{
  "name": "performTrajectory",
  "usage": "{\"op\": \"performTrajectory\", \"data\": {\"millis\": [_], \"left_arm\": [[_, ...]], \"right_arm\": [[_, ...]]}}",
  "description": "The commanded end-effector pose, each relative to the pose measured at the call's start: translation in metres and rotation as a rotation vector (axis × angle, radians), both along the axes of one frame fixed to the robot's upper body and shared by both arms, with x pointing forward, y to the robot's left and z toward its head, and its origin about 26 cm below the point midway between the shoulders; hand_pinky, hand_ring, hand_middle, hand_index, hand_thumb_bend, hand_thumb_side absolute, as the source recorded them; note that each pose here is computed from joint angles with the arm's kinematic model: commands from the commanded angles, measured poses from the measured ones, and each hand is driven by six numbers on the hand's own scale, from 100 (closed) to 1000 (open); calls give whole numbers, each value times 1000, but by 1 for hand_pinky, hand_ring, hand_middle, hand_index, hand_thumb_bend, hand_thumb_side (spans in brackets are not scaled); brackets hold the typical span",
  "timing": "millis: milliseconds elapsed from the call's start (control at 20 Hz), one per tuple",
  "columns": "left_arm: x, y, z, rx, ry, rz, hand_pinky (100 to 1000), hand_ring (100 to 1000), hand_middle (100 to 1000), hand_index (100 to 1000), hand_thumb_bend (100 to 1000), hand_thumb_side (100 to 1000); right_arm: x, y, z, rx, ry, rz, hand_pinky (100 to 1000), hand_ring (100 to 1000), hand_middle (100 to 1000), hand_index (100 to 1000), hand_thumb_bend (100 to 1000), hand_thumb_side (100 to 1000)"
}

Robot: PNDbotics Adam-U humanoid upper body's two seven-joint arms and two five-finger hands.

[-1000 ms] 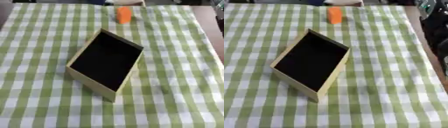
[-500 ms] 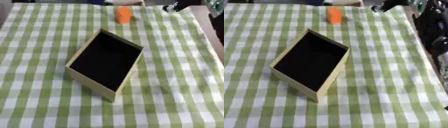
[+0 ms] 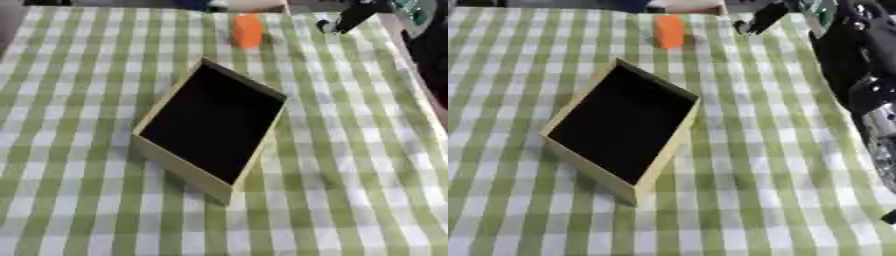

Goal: Pick up objects on the table and place them in the box.

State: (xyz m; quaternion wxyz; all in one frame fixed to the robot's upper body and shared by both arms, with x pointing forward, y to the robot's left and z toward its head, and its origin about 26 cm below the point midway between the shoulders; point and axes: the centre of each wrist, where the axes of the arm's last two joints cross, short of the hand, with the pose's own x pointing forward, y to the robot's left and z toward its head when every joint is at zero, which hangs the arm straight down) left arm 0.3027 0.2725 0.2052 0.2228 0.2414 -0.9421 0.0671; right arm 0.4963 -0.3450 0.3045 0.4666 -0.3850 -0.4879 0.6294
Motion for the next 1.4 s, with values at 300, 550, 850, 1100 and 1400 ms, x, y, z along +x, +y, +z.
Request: {"op": "performTrajectory", "data": {"millis": [300,550,850,1100,1400], "left_arm": [[-1,0,10,22,-32,-11,764,728,766,759,525,633],[-1,-1,12,22,-38,-15,764,727,765,759,523,632],[0,-3,14,23,-46,-23,764,727,764,759,518,630],[0,-4,15,24,-50,-30,764,727,763,758,513,630],[1,-5,17,25,-53,-34,764,725,762,757,515,634]], "right_arm": [[0,13,22,-17,-46,45,915,920,890,1000,143,411],[2,21,24,-20,-37,72,924,930,898,1000,156,412],[1,29,32,-57,-69,85,934,933,908,1000,218,444],[2,38,34,-61,-106,112,930,929,911,1000,205,429],[3,46,36,-91,-125,118,985,1000,949,1000,242,426]]}}
